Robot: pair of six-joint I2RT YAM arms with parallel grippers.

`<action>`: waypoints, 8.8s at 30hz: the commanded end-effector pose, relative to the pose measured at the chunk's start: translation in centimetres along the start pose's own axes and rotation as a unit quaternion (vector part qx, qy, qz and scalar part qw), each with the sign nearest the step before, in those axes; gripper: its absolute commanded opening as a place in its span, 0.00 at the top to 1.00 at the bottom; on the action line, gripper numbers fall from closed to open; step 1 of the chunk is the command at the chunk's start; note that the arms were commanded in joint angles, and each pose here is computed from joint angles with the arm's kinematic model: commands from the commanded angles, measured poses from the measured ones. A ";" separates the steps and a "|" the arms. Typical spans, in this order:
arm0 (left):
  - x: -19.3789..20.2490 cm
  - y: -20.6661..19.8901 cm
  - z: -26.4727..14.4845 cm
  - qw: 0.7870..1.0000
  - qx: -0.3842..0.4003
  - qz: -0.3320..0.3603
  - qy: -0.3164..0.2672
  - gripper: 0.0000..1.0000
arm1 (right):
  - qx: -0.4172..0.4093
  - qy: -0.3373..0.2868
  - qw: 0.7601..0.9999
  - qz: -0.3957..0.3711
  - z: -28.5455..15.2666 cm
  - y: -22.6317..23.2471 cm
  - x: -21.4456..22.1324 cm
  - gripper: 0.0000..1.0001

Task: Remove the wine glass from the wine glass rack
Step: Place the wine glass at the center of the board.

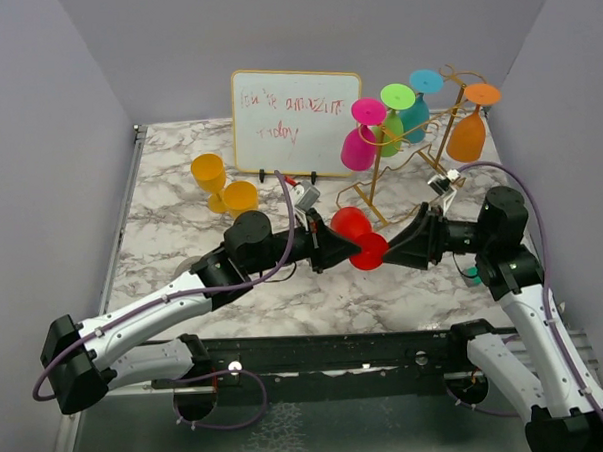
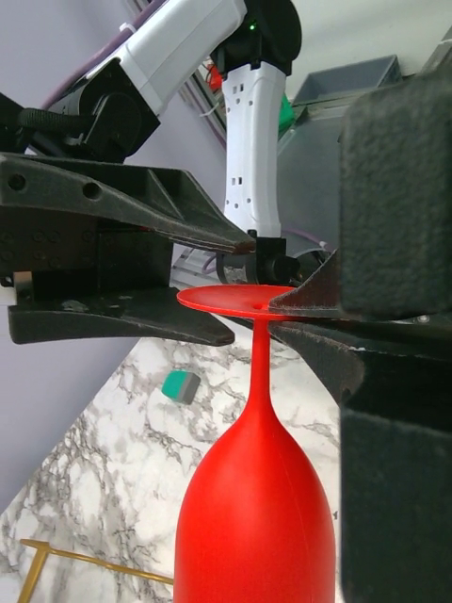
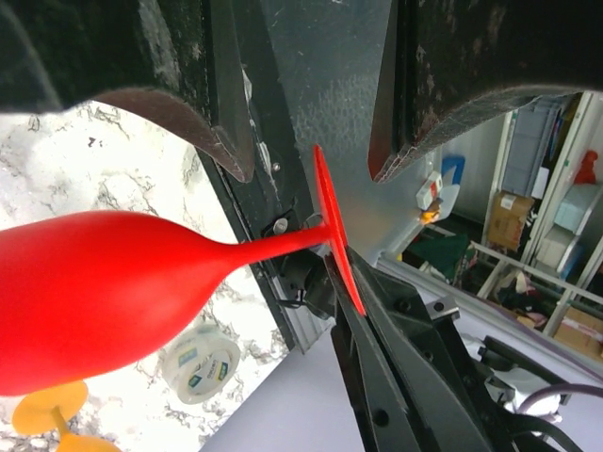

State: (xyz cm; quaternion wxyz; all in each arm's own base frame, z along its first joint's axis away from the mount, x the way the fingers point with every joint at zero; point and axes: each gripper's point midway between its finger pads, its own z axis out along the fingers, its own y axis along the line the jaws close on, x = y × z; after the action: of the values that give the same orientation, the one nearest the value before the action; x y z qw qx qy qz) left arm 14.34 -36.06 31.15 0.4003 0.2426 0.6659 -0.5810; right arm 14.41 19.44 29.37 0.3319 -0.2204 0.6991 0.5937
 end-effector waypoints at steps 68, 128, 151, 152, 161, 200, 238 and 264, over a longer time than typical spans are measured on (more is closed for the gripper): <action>-3.0 10.3 -13.5 0.915 -0.398 0.064 -0.005 0.01 | 0.026 0.118 0.982 -0.146 9.5 -0.5 7.5 0.99; -1.8 2.7 -7.3 0.970 0.132 0.046 0.200 0.20 | -0.068 0.163 0.740 -0.650 6.8 -2.4 12.6 0.99; -0.2 -0.7 -8.6 0.949 0.226 0.053 0.213 0.49 | -0.055 0.166 0.702 -0.690 6.2 -1.7 10.5 0.99; -0.1 -0.6 -8.5 0.950 0.222 0.054 0.214 0.51 | -0.056 0.167 0.700 -0.692 6.2 -1.7 10.4 0.99; 0.5 -0.4 -8.2 0.953 0.201 0.055 0.219 0.77 | -0.053 0.160 0.700 -0.694 6.3 -1.6 10.2 0.99; 0.4 9.1 -7.8 0.957 -0.095 0.064 0.265 1.00 | 0.019 0.029 0.780 -0.624 5.6 -1.2 8.3 0.47; -9.8 29.0 -5.1 0.813 -0.540 0.111 0.187 1.00 | 0.390 -0.285 0.874 0.053 -3.6 -4.8 -1.0 0.05; -10.0 35.2 -7.4 0.794 -0.581 0.048 0.170 1.00 | 0.400 -0.313 0.861 0.041 -8.5 -4.0 -1.5 0.00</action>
State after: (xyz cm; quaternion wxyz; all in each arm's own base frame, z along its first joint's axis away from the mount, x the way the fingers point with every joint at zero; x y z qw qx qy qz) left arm 45.20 -20.16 18.70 0.3666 0.1105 0.9237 -0.0075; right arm 16.43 13.01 27.63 0.5418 0.1428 0.7522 0.3468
